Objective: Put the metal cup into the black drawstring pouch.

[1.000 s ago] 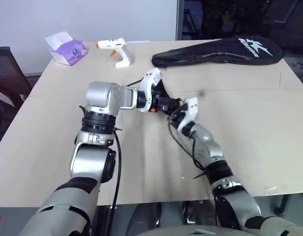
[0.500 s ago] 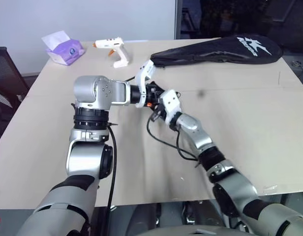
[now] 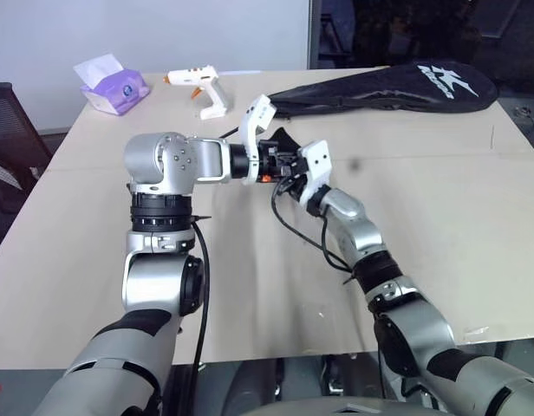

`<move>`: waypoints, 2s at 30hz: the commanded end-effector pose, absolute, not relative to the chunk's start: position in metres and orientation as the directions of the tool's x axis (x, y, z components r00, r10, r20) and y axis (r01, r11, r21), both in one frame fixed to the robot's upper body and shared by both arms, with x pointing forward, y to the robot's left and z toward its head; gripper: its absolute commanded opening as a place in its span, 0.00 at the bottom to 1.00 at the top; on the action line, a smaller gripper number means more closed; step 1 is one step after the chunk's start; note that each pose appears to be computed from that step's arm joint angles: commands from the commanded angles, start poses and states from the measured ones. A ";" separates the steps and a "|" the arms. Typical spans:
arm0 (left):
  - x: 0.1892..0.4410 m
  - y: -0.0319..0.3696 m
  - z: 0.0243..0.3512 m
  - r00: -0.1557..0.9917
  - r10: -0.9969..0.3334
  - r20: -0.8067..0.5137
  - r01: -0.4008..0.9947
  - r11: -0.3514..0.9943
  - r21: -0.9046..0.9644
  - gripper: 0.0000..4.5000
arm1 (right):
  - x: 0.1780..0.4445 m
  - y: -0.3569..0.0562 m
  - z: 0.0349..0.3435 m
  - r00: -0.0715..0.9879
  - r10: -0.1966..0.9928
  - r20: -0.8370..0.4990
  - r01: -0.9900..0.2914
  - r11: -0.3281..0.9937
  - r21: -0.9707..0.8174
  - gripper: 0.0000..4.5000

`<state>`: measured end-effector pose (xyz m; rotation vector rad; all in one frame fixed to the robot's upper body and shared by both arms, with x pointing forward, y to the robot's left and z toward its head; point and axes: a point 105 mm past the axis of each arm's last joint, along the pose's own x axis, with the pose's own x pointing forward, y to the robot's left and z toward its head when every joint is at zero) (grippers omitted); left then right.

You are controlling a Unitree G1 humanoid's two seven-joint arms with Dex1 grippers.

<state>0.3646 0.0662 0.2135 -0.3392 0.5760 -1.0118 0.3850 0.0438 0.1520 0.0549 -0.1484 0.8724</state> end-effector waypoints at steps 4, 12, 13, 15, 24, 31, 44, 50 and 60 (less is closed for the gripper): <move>0.387 0.076 0.200 0.492 -0.807 -0.326 0.701 0.589 -0.402 0.00 | 0.369 0.027 0.175 0.628 0.763 0.152 -0.749 0.646 -0.146 0.64; 0.410 0.083 0.196 0.536 -0.785 -0.312 0.708 0.619 -0.340 0.00 | 0.337 -0.017 0.182 0.643 0.764 0.050 -0.741 0.637 -0.211 0.73; 0.411 0.082 0.198 0.530 -0.792 -0.302 0.717 0.609 -0.339 0.00 | 0.335 -0.019 0.183 0.653 0.757 0.043 -0.734 0.645 -0.213 0.77; 0.409 0.079 0.204 0.509 -0.815 -0.277 0.744 0.578 -0.335 0.00 | 0.337 -0.027 0.185 0.694 0.719 0.043 -0.699 0.686 -0.203 0.91; 0.408 0.095 0.238 0.480 -0.852 -0.207 0.813 0.521 -0.260 0.00 | 0.340 -0.068 0.163 0.820 0.568 -0.068 -0.561 0.777 -0.285 0.91; 0.409 0.095 0.235 0.490 -0.834 -0.253 0.835 0.533 -0.140 0.00 | 0.336 -0.064 0.197 0.806 0.590 0.042 -0.570 0.793 -0.214 0.91; 0.411 0.104 0.230 0.527 -0.801 -0.283 0.818 0.569 -0.086 0.00 | 0.313 -0.067 0.232 0.704 0.635 0.319 -0.693 0.712 0.113 0.91; 0.411 0.100 0.237 0.532 -0.805 -0.261 0.817 0.569 -0.089 0.00 | 0.272 -0.069 0.267 0.526 0.617 0.586 -0.849 0.346 0.398 0.96; 0.412 0.103 0.242 0.553 -0.797 -0.244 0.805 0.586 -0.093 0.00 | 0.276 -0.080 0.193 0.694 0.714 0.093 -0.720 0.684 0.118 0.96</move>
